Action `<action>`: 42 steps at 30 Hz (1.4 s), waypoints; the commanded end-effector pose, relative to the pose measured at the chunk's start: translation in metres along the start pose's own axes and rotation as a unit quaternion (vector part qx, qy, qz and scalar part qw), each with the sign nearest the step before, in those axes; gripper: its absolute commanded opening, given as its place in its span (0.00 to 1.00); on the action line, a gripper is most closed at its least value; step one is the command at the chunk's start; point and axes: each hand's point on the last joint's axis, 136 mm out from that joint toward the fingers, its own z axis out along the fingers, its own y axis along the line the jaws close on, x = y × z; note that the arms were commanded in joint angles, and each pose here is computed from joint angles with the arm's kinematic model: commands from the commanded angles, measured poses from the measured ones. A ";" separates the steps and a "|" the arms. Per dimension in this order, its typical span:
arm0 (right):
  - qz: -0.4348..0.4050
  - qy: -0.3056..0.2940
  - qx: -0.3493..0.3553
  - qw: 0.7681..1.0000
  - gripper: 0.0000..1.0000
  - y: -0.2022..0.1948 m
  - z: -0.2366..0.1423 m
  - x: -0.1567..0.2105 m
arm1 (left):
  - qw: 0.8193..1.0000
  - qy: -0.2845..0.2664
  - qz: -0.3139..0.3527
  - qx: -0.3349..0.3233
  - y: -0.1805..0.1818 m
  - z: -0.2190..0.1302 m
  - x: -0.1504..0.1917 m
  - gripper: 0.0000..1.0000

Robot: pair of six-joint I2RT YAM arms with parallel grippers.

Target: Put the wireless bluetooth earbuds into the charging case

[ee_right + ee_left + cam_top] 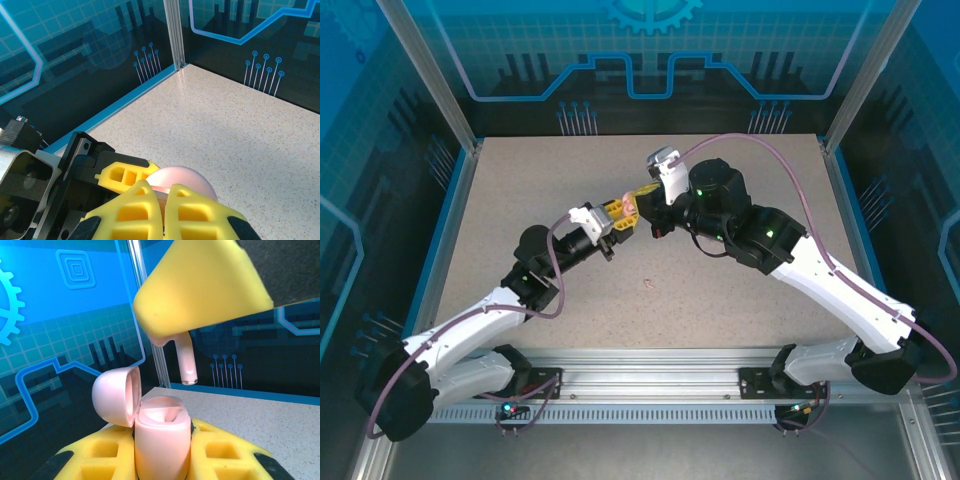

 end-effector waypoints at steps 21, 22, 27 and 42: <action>0.012 0.023 0.010 1.000 0.05 -0.010 0.014 0.015 | 0.999 -0.050 0.007 0.018 -0.006 -0.003 -0.039 0.00; 0.013 0.023 0.008 1.000 0.05 -0.009 0.014 0.015 | 0.999 -0.049 0.007 0.020 -0.007 -0.003 -0.040 0.00; 0.018 0.025 0.000 1.000 0.04 -0.007 0.017 0.016 | 0.999 -0.049 0.007 0.021 -0.008 -0.002 -0.039 0.00; 0.023 0.037 0.012 0.999 0.03 -0.013 0.008 0.032 | 0.999 -0.051 0.014 0.012 -0.005 -0.001 -0.042 0.00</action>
